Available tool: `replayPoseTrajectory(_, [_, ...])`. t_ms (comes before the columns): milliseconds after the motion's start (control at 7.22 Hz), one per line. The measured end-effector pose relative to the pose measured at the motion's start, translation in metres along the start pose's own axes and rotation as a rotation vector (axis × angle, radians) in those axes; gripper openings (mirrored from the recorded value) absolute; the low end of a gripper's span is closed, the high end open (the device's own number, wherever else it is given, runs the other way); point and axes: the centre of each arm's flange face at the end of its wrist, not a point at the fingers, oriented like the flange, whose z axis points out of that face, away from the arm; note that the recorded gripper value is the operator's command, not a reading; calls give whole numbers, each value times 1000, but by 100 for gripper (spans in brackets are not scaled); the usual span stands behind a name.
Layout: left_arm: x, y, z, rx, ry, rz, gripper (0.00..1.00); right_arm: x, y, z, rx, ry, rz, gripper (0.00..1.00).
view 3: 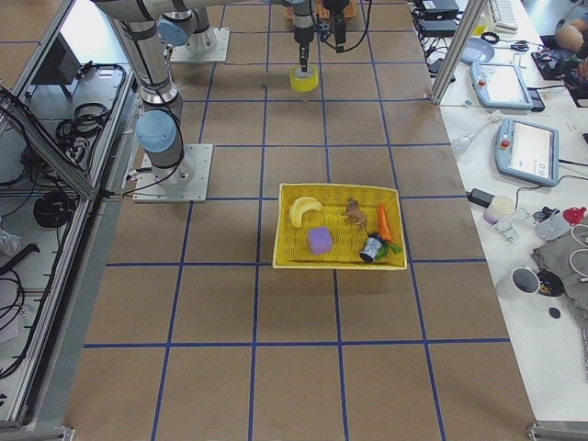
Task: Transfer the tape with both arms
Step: 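Lift and carry the tape roll with the left gripper toward the basket, then lower the tape into the wicker basket and open the left gripper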
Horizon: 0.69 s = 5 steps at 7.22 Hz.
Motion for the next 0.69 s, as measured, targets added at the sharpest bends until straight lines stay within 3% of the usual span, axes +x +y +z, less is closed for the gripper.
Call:
replayPoseTrajectory(415, [-190, -40, -56, 40, -36, 92, 0, 0, 0, 0, 0, 0, 0, 100])
replayPoseTrajectory(692, [-311, -55, -90, 23, -44, 73, 0, 0, 0, 0, 0, 0, 0, 100])
